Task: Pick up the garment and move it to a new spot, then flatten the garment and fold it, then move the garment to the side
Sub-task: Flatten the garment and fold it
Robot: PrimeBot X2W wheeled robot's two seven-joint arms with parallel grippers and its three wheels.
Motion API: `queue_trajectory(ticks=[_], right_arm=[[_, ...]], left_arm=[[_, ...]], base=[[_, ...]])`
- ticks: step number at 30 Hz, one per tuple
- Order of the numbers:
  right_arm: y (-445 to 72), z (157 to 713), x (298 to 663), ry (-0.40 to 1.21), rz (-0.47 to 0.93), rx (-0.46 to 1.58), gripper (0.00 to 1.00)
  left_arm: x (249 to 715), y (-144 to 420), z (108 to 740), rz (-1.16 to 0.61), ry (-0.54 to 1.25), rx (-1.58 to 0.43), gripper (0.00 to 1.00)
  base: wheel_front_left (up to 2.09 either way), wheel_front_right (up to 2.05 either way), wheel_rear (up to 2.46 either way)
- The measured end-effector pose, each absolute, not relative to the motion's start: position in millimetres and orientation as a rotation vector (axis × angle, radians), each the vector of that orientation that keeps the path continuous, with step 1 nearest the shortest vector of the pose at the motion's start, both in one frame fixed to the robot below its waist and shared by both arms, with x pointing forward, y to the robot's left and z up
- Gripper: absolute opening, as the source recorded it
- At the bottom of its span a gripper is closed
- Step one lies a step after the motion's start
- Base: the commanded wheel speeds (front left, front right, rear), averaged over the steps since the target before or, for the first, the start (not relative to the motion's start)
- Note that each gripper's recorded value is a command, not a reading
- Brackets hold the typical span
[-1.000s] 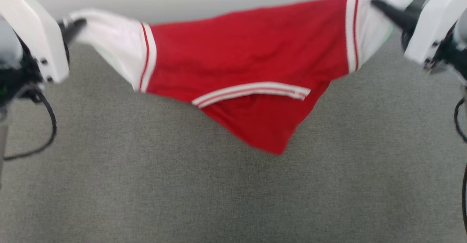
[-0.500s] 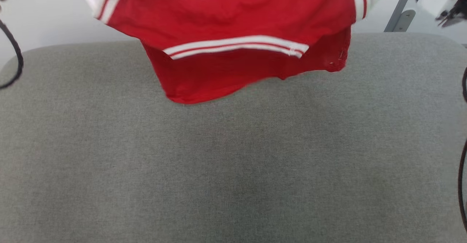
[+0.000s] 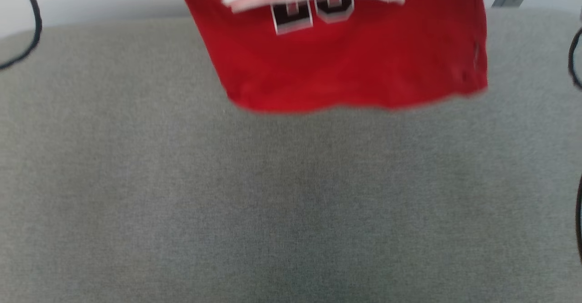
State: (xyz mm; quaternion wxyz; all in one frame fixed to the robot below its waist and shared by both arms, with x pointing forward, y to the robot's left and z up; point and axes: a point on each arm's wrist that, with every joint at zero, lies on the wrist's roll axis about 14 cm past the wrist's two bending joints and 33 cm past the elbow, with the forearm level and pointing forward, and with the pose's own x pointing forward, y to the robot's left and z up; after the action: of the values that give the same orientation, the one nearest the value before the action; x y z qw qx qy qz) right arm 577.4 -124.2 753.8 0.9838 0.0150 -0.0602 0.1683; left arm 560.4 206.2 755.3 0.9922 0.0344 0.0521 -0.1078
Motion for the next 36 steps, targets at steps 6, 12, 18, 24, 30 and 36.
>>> queue_trajectory(ticks=[6, 12, 18, 24, 30, 36], right_arm=[[-134, 758, 620, -0.299, 0.256, -0.026, 0.0], [-141, 756, 649, -0.419, 0.193, -0.099, 0.0], [-116, 683, 671, -0.221, 0.226, -0.088, 0.0], [-99, 579, 659, 0.12, 0.266, -0.095, 0.0], [-87, 526, 631, 0.321, 0.294, -0.05, 0.0], [-82, 493, 599, 0.465, 0.323, -0.032, 0.0]], left_arm=[[600, 199, 777, -0.201, -0.077, 0.086, 0.0], [619, 199, 814, -0.174, -0.355, 0.149, 0.0], [636, 212, 759, -0.15, -0.316, 0.158, 0.0], [632, 230, 654, -0.123, -0.055, 0.154, 0.0], [599, 244, 559, -0.101, 0.26, 0.094, 0.0], [560, 246, 507, -0.116, 0.477, 0.029, 0.0]], base=[[0.0, 0.0, 0.0], [0.0, 0.0, 0.0], [0.0, 0.0, 0.0], [0.0, 0.0, 0.0], [0.0, 0.0, 0.0], [0.0, 0.0, 0.0]])
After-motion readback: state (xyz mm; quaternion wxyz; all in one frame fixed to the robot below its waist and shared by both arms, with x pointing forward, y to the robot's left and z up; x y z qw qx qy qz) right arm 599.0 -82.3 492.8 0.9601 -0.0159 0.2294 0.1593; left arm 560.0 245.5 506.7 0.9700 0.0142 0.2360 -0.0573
